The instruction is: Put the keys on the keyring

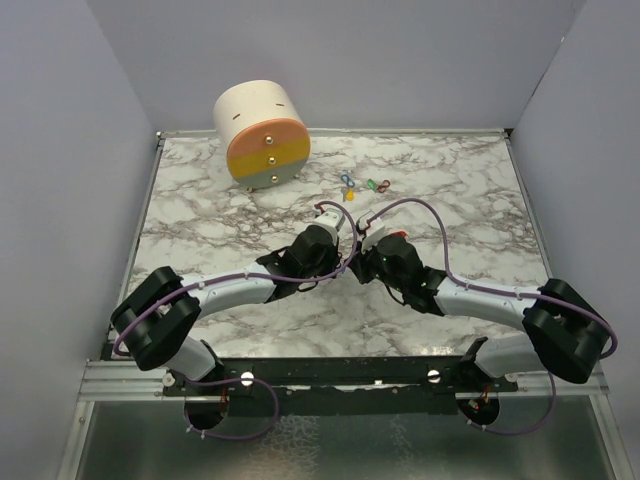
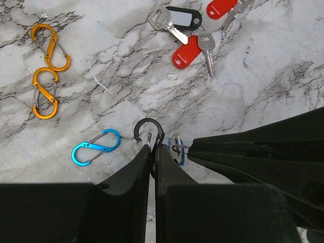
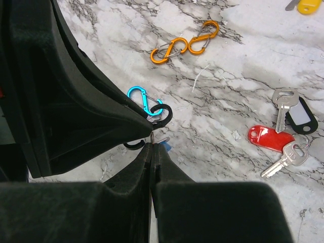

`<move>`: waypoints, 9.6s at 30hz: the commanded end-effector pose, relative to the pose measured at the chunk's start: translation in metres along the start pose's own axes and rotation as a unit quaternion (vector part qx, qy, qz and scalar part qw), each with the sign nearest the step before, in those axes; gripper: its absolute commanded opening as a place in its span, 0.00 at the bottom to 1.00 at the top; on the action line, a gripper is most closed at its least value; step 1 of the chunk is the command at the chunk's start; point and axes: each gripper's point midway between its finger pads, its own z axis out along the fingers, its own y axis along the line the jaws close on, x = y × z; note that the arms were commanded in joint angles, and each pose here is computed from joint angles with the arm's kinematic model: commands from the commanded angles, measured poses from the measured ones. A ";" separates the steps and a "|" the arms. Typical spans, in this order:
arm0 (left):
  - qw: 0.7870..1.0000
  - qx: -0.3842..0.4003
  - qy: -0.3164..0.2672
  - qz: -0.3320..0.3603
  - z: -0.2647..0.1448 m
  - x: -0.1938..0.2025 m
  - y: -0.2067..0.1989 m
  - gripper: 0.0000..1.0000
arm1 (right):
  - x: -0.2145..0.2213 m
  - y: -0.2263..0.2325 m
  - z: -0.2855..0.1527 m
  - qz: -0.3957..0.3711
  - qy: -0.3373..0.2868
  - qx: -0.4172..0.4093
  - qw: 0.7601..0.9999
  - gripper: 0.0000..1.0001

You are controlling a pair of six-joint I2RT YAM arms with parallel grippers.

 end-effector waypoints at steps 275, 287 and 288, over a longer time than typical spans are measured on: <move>0.987 -0.115 -0.097 -0.052 -0.032 -0.029 0.071 0.99 | 0.025 -0.121 0.016 0.121 0.016 0.052 0.991 0.69; 0.987 -0.117 -0.097 -0.052 -0.031 -0.030 0.073 0.99 | 0.020 -0.128 0.026 0.107 0.009 0.060 0.992 0.70; 0.987 -0.117 -0.097 -0.053 -0.031 -0.030 0.073 0.99 | 0.020 -0.129 0.027 0.106 0.009 0.061 0.992 0.70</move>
